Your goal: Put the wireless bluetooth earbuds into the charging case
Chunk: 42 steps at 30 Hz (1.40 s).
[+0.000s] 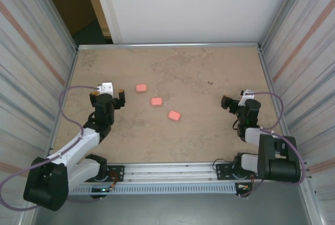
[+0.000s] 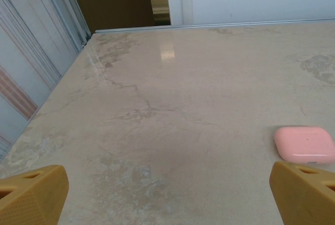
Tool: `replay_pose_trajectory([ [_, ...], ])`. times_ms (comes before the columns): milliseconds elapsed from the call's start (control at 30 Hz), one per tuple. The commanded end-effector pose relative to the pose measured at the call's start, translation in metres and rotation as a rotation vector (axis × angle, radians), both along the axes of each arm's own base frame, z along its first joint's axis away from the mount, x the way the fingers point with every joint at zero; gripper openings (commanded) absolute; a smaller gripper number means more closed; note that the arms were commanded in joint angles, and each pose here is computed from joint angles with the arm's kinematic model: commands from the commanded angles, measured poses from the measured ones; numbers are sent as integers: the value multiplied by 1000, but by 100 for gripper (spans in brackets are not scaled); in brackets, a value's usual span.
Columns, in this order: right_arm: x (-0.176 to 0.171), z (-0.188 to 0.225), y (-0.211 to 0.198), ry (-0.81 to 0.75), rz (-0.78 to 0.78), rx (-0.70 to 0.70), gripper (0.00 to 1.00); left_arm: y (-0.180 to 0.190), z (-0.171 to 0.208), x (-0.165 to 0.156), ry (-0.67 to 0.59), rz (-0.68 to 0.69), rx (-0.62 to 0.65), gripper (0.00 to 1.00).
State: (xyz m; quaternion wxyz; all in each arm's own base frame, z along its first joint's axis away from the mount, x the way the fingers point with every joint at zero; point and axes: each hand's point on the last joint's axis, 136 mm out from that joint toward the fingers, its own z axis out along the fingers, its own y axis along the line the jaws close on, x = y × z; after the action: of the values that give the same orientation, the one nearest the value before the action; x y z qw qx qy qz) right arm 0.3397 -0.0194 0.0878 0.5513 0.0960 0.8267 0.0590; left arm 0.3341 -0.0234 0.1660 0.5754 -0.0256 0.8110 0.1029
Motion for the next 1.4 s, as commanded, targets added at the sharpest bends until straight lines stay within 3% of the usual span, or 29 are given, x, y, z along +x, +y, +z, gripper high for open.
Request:
replay_pose_trajectory([
  [0,19,32,0,-142,33,-60,100,8,-3,-2,-5,18,36,99],
  [300,36,2,-1,-95,47,-45,100,35,-25,-7,-8,74,-48,99],
  [433,49,-5,-6,-6,29,-46,100,48,-31,-9,-14,114,-48,99],
  [733,55,-7,1,23,27,-100,100,61,-37,-3,-18,157,-9,99],
  [1033,55,-7,1,23,26,-103,100,50,-32,15,-83,73,47,98],
  [1367,55,-8,1,27,24,-106,100,21,-38,22,-145,-91,0,98],
])
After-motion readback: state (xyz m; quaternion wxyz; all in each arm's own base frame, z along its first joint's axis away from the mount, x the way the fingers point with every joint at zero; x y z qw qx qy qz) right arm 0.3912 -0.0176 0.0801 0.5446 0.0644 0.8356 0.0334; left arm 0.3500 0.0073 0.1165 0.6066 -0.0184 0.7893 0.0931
